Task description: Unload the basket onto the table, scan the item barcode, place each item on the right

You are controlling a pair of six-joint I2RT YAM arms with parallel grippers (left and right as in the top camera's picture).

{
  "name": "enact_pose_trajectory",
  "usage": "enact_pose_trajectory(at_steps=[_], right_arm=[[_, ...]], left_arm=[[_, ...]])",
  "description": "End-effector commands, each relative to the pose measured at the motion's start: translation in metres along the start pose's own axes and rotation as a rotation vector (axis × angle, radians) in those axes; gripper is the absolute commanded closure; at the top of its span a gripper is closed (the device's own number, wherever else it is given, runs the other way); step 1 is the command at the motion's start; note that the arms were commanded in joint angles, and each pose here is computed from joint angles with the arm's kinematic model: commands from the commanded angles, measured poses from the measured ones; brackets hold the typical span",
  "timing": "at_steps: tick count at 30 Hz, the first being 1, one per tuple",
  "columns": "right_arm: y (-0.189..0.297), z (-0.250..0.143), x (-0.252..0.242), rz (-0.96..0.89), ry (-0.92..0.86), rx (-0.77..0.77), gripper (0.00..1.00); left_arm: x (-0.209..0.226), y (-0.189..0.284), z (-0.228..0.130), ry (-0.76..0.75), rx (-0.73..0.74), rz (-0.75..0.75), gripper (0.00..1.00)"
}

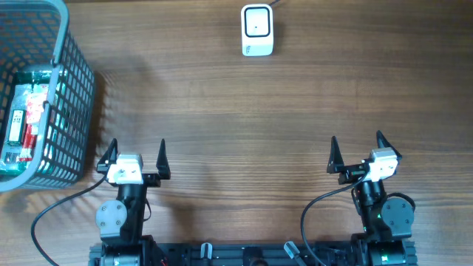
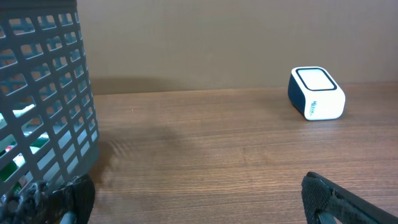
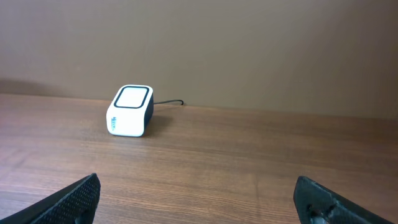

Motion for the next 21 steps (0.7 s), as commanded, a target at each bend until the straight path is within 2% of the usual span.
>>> enact_pose_trajectory(at_steps=[1, 16, 21], right_arm=[[0.0, -0.001, 0.0, 0.003, 0.018, 0.002, 0.0], [0.0, -0.001, 0.0, 0.003, 0.017, 0.002, 0.0], [0.0, -0.001, 0.0, 0.004, 0.017, 0.002, 0.01]], left_arm=[[-0.002, 0.0, -0.002, -0.015, 0.004, -0.016, 0.0], [-0.002, 0.0, -0.001, -0.016, 0.0, -0.016, 0.0], [-0.001, 0.001, 0.013, -0.022, -0.069, -0.012, 0.0]])
Point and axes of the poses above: each gripper's point midway between its finger pads, its own y axis back along the fingers, its own x axis along the line the jaws close on, z = x × y, the point moved 5 cm from there along y, back along the fingers, and after that the axes turned 1 degree about -y, right-handed, at the moved point
